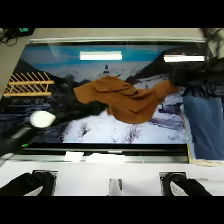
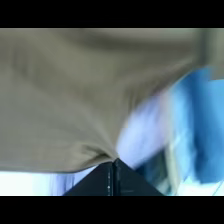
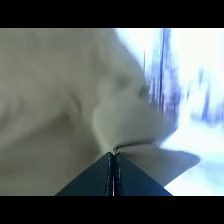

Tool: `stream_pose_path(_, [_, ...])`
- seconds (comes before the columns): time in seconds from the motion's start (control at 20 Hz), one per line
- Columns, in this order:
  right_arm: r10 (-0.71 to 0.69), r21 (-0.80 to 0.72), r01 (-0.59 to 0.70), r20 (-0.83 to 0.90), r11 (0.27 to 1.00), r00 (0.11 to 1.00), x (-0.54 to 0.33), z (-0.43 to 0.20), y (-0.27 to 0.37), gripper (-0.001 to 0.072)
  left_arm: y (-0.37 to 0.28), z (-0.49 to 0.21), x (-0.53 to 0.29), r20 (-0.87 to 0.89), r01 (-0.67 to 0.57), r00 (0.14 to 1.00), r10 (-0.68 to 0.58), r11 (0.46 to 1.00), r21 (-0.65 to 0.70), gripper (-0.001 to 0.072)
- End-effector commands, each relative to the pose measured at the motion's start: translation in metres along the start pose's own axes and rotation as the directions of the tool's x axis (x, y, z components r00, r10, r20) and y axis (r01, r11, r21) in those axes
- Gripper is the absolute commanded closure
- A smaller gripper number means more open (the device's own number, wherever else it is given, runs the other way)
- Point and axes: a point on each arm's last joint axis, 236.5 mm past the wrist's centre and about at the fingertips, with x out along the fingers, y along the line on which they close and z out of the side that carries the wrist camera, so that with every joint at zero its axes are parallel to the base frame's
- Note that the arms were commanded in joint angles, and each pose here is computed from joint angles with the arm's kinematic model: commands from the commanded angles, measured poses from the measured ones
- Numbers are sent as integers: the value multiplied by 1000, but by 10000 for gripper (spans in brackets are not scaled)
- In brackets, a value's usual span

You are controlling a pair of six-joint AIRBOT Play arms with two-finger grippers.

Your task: Fold the shirts.

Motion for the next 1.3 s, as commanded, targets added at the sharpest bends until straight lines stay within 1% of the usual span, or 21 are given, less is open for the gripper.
stream_pose_path(0.0, [-4, -36, 28, 551, 999, 835, -144, 111, 16, 695, -109, 131, -148, 415, 36, 893, -172, 948, 317, 682])
stream_pose_path(0.05, [5, -41, 34, 710, 999, 704, -210, 134, 24, 695, -152, 161, -212, 550, 30, 795, -256, 922, 386, 682])
stream_pose_path(0.1, [21, -50, 36, 822, 998, 569, -272, 144, 31, 695, -190, 181, -279, 662, 9, 673, -331, 898, 439, 682])
stream_pose_path(0.15, [43, -66, 35, 897, 997, 439, -328, 145, 40, 695, -217, 189, -336, 735, -20, 559, -384, 880, 475, 682])
stream_pose_path(0.2, [67, -81, 31, 944, 996, 324, -377, 137, 47, 695, -237, 188, -381, 777, -46, 466, -423, 865, 499, 682])
stream_pose_path(0.25, [88, -95, 19, 965, 995, 246, -411, 126, 53, 695, -249, 182, -409, 793, -54, 411, -449, 857, 513, 681])
stream_pose_path(0.3, [100, -103, 0, 971, 995, 217, -427, 116, 57, 695, -252, 176, -415, 790, -55, 409, -457, 851, 522, 682])
stream_pose_path(0.35, [102, -105, -1, 970, 995, 221, -432, 108, 58, 695, -251, 171, -407, 772, -50, 443, -456, 847, 529, 682])
stream_pose_path(0.4, [99, -103, 3, 965, 995, 243, -432, 101, 58, 695, -246, 168, -396, 757, -32, 476, -447, 852, 523, 682])
stream_pose_path(0.5, [72, -88, 43, 953, 995, 293, -423, 94, 51, 695, -232, 170, -379, 756, -8, 505, -417, 873, 487, 681])
stream_pose_path(0.6, [14, -53, 101, 935, 994, 353, -409, 90, 38, 695, -216, 174, -362, 758, -50, 533, -376, 880, 472, 681])
stream_pose_path(0.65, [-13, -45, 137, 919, 990, 394, -398, 88, 31, 695, -206, 174, -353, 757, -79, 551, -352, 881, 467, 681])
stream_pose_path(0.75, [-66, -26, 178, 867, 984, 493, -366, 86, 18, 695, -180, 171, -328, 745, -95, 596, -300, 895, 437, 681])
stream_pose_path(0.85, [-117, -48, 243, 776, 969, 620, -316, 88, 5, 695, -149, 167, -300, 734, -109, 636, -239, 913, 392, 682])
stream_pose_path(0.95, [-158, -84, 274, 644, 958, 749, -249, 93, -8, 695, -109, 168, -272, 741, -129, 652, -160, 939, 317, 681])
stream_pose_path(1.0, [-173, -89, 271, 577, 958, 799, -212, 99, -14, 695, -84, 171, -256, 747, -142, 656, -110, 954, 265, 681])
stream_pose_path(1.1, [-184, -42, 234, 490, 971, 852, -140, 119, -24, 695, -32, 175, -220, 744, -185, 668, -3, 968, 170, 682])
stream_pose_path(1.15, [-187, 1, 209, 458, 978, 869, -104, 129, -29, 695, -7, 176, -202, 735, -196, 677, 50, 974, 114, 682])
stream_pose_path(1.25, [-150, 139, 103, 391, 985, 908, -27, 141, -30, 694, 47, 186, -169, 712, -235, 682, 169, 972, -6, 682])
